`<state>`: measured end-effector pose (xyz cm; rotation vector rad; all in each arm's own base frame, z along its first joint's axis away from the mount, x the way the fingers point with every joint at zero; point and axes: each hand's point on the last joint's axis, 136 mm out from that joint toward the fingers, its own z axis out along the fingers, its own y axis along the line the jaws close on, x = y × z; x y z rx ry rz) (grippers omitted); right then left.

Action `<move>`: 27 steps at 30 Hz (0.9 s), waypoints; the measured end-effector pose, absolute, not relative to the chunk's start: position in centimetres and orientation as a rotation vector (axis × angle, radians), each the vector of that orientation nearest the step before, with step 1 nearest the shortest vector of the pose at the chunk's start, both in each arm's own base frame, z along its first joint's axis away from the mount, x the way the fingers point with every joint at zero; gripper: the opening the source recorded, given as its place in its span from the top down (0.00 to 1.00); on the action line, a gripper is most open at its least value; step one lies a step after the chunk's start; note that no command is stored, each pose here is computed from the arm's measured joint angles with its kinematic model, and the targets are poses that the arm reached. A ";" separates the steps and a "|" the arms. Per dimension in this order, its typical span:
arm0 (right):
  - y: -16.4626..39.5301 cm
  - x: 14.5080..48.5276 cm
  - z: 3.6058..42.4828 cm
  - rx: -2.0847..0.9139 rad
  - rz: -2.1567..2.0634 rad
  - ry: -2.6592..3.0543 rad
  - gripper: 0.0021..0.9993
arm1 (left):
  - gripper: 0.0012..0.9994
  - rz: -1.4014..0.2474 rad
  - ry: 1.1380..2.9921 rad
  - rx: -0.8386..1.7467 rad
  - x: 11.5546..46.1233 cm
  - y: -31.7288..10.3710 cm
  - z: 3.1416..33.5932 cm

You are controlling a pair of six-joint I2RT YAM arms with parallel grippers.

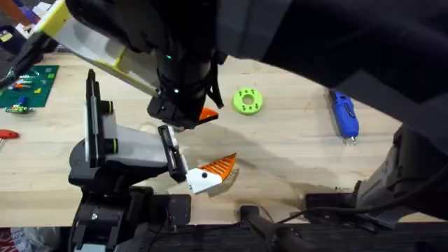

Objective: Pick up the gripper from the table and insert it into the empty holder that is missing its gripper. Then pick up a screw, insert it into the mounting hole, and use the screwdriver to tighten it. Finally, clean up the table by picking up the vegetable and placing it into the bucket.

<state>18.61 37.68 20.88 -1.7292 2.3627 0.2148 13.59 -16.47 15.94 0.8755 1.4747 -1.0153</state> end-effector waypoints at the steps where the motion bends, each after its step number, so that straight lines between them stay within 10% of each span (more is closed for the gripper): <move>1: 37.7 18.6 20.9 -1.729 0.215 2.363 0.99 | 0.01 -1.015 1.475 0.876 13.6 -16.5 15.9; 13: 37.7 18.6 20.9 -1.729 0.215 2.363 0.99 | 0.01 -1.015 1.475 0.875 13.6 -16.5 15.9; 15: 37.7 18.6 20.9 -1.728 0.215 2.365 0.84 | 0.01 -1.015 1.475 0.875 13.6 -16.5 15.9; 20: 36.8 19.5 20.9 -1.710 0.170 2.377 0.10 | 0.01 -1.017 1.477 0.872 13.6 -16.5 15.9; 27: 36.5 20.0 21.0 -1.700 0.158 2.376 0.00 | 0.01 -1.016 1.477 0.873 13.6 -16.5 15.9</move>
